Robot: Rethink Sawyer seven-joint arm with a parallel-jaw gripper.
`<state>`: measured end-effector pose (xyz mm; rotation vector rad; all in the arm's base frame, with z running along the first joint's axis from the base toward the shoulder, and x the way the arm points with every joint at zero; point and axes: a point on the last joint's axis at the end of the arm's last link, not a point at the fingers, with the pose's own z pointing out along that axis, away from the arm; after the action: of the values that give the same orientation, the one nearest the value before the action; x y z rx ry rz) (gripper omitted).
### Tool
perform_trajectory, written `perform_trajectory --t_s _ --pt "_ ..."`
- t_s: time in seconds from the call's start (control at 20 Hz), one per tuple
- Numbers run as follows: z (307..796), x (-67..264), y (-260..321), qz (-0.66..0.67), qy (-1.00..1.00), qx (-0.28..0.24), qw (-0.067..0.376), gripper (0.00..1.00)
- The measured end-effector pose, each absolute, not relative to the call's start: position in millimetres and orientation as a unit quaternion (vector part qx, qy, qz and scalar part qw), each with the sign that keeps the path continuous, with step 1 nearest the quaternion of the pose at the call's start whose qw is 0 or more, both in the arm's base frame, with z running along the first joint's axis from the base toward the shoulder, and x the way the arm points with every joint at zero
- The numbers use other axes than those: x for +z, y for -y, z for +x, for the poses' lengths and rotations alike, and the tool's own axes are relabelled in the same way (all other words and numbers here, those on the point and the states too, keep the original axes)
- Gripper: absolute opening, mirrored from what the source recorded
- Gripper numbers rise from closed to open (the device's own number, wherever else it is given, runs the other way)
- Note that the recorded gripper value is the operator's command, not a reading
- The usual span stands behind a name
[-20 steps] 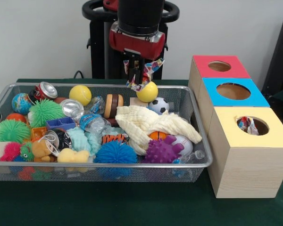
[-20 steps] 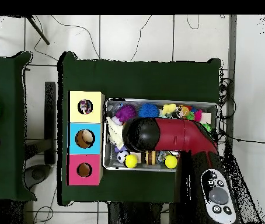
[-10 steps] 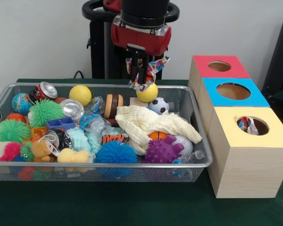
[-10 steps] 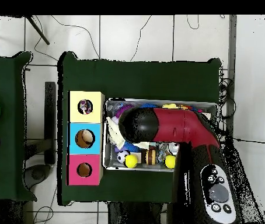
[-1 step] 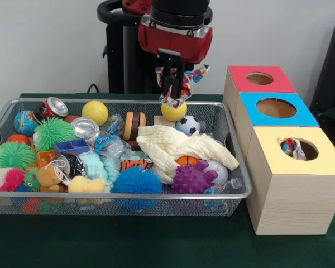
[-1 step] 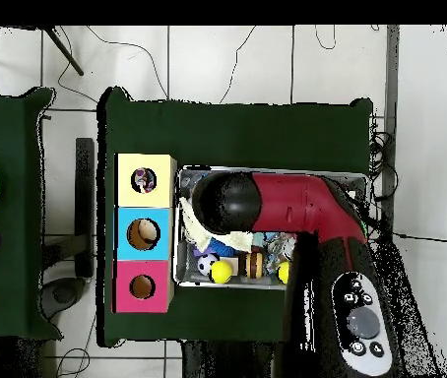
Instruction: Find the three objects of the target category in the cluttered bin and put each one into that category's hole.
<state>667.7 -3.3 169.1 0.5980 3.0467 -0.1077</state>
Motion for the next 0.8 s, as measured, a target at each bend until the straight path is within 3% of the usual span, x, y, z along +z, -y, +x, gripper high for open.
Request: perform_trajectory --t_s 0.8 --pt "671 173 -35 0.183 -0.983 -0.021 0.016 0.00"
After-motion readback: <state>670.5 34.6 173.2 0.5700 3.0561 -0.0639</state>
